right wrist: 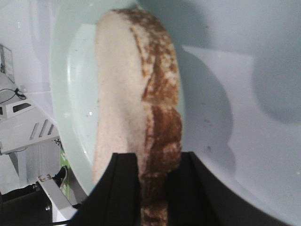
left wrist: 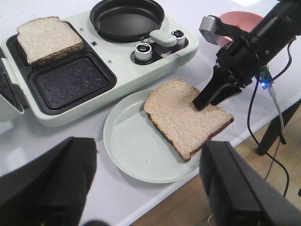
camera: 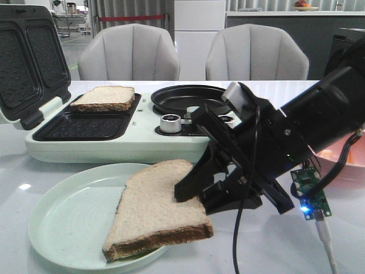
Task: Make breakfast with bread and shrimp
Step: 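Lift the bread slice with the right gripper toward the sandwich maker, then lower the bread onto the nearer waffle plate and open the right gripper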
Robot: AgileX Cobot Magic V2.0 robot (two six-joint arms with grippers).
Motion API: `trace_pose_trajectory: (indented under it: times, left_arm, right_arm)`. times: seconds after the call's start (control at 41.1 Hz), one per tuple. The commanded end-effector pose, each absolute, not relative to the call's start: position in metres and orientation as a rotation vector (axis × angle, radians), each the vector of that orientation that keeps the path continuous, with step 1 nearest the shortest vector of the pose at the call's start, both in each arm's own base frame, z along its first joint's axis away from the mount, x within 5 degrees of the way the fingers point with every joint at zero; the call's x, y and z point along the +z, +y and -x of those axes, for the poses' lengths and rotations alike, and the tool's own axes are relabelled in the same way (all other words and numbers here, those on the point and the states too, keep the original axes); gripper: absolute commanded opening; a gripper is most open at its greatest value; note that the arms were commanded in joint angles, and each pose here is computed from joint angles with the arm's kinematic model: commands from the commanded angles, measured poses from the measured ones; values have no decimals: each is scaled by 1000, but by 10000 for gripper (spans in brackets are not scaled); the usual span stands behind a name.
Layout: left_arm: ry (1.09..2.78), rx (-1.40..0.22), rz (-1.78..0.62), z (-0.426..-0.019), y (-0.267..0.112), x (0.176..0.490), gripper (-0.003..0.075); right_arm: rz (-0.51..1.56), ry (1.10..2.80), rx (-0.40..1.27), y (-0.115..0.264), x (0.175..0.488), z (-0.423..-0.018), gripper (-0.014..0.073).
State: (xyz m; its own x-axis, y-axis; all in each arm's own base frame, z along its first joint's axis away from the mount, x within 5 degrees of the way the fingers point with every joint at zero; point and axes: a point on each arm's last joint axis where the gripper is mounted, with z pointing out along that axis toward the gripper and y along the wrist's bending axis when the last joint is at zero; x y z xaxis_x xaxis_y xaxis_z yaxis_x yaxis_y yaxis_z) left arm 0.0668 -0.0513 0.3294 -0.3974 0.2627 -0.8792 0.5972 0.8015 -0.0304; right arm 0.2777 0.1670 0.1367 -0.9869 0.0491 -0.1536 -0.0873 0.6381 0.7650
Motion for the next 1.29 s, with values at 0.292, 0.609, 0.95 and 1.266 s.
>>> trace_pose_trajectory:
  times: [0.292, 0.609, 0.95, 1.266]
  left_arm:
    - [1890, -457, -610, -68, -53, 345, 521]
    - [1890, -457, -610, -68, -53, 345, 521]
    - [1890, -457, -610, -68, -53, 345, 521]
    - [1890, -457, -610, -68, -53, 345, 521]
  right_arm:
    - [204, 2443, 1300, 166, 209, -271, 179]
    - [237, 2266, 1361, 167, 258, -268, 179]
    - [300, 2116, 1392, 221, 290, -315, 179]
    - [300, 2048, 1461, 273, 282, -378, 179]
